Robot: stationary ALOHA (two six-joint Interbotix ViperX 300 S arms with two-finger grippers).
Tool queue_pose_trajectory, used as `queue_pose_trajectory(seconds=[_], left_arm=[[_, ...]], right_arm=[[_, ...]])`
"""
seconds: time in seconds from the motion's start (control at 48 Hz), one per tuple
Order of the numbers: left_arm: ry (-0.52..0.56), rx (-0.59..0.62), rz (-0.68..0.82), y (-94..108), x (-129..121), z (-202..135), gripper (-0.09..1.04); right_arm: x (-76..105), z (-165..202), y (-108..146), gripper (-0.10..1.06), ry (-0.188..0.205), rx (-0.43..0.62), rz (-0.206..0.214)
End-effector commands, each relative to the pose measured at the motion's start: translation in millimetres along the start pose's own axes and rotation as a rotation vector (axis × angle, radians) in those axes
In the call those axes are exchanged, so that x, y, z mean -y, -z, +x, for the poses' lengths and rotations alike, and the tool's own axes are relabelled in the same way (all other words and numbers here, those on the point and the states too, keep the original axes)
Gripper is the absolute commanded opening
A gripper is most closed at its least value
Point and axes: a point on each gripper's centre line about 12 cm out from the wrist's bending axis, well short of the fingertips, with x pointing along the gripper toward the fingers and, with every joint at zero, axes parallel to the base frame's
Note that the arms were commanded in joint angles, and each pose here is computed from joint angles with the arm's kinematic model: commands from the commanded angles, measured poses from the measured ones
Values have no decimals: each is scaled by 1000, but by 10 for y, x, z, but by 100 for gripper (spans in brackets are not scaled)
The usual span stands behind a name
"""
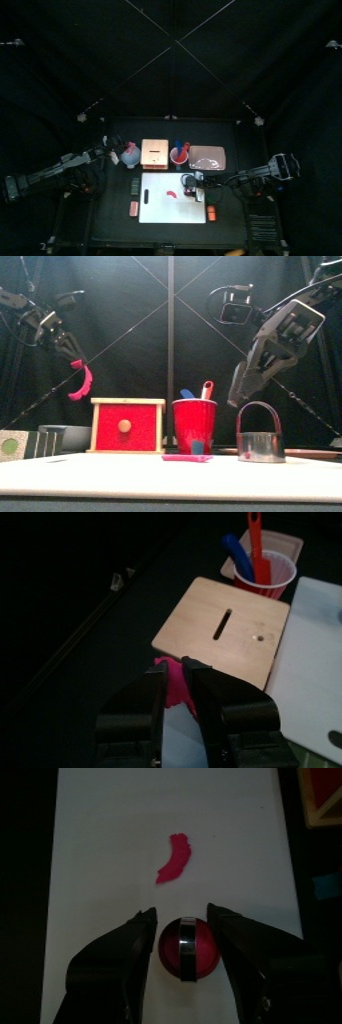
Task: Get the cutter from the drawer then cut the dough then place the extra dough in the bowl
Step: Place the extra dough in the bowl
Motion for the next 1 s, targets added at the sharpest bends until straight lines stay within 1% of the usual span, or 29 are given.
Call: queue_pose_trajectory(seconds=[0.021,0.229,0.438,0.583,0.854,1.0], left_arm=[[5,-23,-1,36,7,118,62],[16,-115,1,201,31,343,62],[11,-169,7,345,18,387,65],[12,-171,3,365,21,387,68],[13,-146,3,332,22,392,81],[18,-135,3,318,34,393,83]], right_arm=[[-9,-38,-103,82,-3,34,2],[-12,-30,-90,82,-3,29,4],[-29,-30,-100,82,-7,31,3],[-24,-30,-101,82,-6,32,4],[-25,-31,-107,82,-6,33,4],[-25,-31,-107,82,-7,33,5]])
